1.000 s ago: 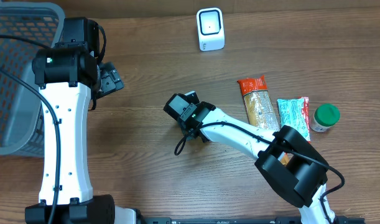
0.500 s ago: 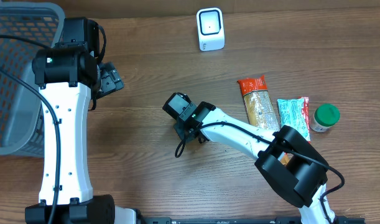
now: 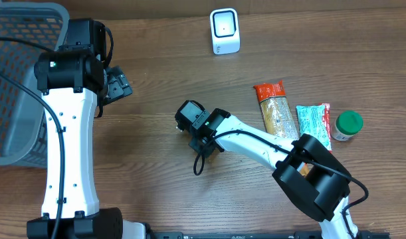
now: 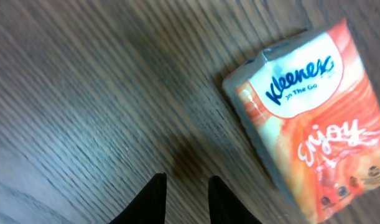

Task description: Scan the item barcode

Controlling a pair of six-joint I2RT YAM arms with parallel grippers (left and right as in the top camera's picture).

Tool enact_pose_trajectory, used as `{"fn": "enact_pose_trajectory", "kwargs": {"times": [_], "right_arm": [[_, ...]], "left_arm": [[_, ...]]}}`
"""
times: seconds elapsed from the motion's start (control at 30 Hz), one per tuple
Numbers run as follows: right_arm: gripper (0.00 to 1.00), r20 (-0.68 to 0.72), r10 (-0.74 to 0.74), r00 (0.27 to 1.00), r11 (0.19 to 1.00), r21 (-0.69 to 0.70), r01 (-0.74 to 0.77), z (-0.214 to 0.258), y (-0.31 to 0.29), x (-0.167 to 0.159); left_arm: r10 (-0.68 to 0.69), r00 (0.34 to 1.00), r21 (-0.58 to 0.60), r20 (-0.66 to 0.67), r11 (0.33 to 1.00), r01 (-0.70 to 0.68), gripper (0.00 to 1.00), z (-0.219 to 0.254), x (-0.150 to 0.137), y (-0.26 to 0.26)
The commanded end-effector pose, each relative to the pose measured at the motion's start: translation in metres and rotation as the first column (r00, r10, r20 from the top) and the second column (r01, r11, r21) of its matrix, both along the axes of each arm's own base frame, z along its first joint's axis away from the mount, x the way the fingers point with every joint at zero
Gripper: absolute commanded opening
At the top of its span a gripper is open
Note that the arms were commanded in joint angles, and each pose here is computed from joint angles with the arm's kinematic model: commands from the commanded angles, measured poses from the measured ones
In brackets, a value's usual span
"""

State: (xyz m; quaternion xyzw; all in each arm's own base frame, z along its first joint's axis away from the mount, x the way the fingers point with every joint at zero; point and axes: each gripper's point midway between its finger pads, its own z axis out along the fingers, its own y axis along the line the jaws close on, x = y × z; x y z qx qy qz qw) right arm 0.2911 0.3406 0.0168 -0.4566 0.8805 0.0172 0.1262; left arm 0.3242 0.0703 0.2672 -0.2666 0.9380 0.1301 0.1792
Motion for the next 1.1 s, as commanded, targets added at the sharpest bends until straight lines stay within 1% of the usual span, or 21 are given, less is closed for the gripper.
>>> {"fn": "enact_pose_trajectory", "kwargs": {"times": [0.0,0.1,0.2,0.37,0.67,0.73,0.87,1.07], "right_arm": [[0.26,0.117,0.129,0.985,0.991,0.025,-0.133,0.043,0.007,0.013],[0.28,0.14,0.195,0.971,0.98,0.01,-0.199,0.046,0.008,0.016],[0.29,0.141,0.211,0.967,0.977,0.0,-0.213,0.043,0.004,0.018],[0.33,0.145,0.189,0.971,0.982,0.001,-0.191,0.039,-0.003,0.027],[0.37,0.186,0.115,0.976,0.991,0.041,-0.124,0.045,-0.017,0.059],[0.37,0.168,0.137,0.976,0.987,0.056,-0.148,0.044,-0.016,0.057],[0.37,0.113,0.17,0.979,0.974,0.133,-0.185,0.044,-0.003,0.045],[0.37,0.118,0.174,0.978,0.973,0.135,-0.189,0.044,-0.003,0.045]], "left_arm": [[-0.01,1.0,0.016,-0.009,1.0,0.01,1.0,0.0,0.001,0.003],[-0.01,1.0,0.016,-0.009,1.0,0.01,1.0,0.0,0.001,0.003],[-0.01,1.0,0.016,-0.009,1.0,0.01,0.99,0.0,0.001,0.003],[-0.01,1.0,0.016,-0.009,1.0,0.01,1.0,0.0,0.001,0.003],[-0.01,1.0,0.016,-0.009,1.0,0.01,1.0,0.0,0.001,0.003],[-0.01,1.0,0.016,-0.009,1.0,0.01,1.0,0.0,0.001,0.003],[-0.01,1.0,0.016,-0.009,1.0,0.01,1.0,0.0,0.001,0.003],[-0.01,1.0,0.016,-0.009,1.0,0.01,1.0,0.0,0.001,0.003]]}}
